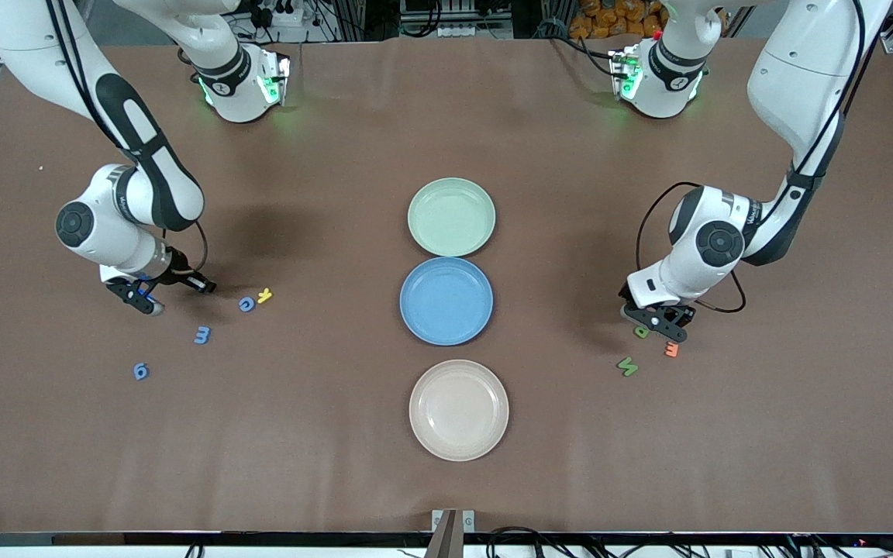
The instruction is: Sort letters by color into matching plates
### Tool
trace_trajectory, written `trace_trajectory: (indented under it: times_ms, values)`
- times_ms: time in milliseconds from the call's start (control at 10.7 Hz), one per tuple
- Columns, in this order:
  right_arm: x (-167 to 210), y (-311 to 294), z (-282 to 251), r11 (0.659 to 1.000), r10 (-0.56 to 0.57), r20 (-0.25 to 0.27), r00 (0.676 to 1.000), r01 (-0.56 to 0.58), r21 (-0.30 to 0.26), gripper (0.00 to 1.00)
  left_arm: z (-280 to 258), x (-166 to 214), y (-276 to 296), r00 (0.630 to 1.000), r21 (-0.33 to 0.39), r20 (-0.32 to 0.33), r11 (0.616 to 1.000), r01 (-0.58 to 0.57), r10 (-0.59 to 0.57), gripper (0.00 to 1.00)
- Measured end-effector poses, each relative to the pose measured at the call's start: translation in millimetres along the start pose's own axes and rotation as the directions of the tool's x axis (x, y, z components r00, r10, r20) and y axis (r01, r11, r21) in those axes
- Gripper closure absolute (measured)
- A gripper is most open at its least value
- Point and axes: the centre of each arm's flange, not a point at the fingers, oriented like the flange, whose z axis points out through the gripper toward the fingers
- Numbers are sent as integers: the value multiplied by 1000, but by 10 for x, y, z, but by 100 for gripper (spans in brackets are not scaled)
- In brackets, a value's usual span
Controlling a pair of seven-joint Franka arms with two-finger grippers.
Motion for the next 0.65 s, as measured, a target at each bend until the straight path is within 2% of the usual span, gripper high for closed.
trace_trajectory:
  times_ms: [187, 373, 467, 560, 654]
  values:
    - [-7, -26, -8, 998, -56, 1, 998, 56, -4, 71, 15, -6, -29, 1000, -1, -1, 1000, 6, -6, 18]
    - [23, -152, -129, 987, -163, 20, 986, 163, -10, 71, 8, 1, -35, 1000, 0, -3, 1000, 6, -6, 21]
    - [58, -266, -294, 979, -201, 39, 979, 202, -9, 71, 1, 11, -34, 1000, 0, -5, 1000, 6, -6, 26]
    - [73, -419, -486, 971, -238, 40, 970, 238, -6, 71, -8, 23, -36, 1000, 1, -8, 1000, 6, -6, 28]
    - [57, -603, -658, 960, -278, 24, 960, 279, -5, 71, -20, 35, -44, 1000, 2, -11, 1000, 6, -6, 35]
